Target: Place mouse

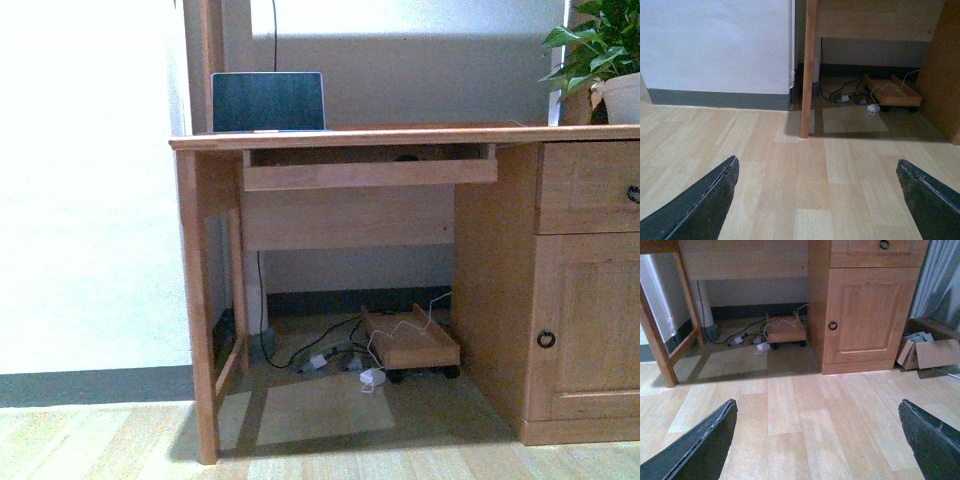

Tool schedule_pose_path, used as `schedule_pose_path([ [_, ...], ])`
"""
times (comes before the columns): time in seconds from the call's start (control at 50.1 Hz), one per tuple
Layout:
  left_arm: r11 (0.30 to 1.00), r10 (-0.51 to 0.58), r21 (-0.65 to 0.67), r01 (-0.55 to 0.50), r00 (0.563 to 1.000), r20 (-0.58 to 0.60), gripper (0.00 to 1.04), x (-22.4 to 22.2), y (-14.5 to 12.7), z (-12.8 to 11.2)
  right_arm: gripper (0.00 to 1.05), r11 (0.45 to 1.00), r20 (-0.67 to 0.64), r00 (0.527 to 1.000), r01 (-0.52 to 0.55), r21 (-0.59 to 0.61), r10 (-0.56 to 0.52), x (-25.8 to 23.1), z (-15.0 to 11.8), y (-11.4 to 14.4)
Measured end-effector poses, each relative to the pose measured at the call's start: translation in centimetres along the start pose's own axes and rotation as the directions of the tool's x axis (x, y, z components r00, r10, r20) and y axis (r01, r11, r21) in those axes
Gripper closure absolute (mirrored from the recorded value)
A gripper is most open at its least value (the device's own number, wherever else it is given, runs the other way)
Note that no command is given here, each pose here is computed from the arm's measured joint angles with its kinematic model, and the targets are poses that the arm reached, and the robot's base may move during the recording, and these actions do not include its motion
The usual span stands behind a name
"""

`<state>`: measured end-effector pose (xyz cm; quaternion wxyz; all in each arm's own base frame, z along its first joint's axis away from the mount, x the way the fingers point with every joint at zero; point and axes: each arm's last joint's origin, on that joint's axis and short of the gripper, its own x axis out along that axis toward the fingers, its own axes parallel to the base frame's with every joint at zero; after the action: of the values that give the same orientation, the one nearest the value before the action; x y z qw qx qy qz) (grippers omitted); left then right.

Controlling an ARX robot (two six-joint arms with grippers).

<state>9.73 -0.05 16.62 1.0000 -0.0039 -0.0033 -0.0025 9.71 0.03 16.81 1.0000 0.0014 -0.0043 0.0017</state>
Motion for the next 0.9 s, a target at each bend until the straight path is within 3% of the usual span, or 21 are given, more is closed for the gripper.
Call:
schedule_pose_path([
  [0.898,1.000,0.000,0.000,0.000,1.000,0.000,0.08,0.00,0.00,0.00,0.07,1.000,0.000,1.000,0.000,0.000,0.000,0.00,0.00,0.00],
])
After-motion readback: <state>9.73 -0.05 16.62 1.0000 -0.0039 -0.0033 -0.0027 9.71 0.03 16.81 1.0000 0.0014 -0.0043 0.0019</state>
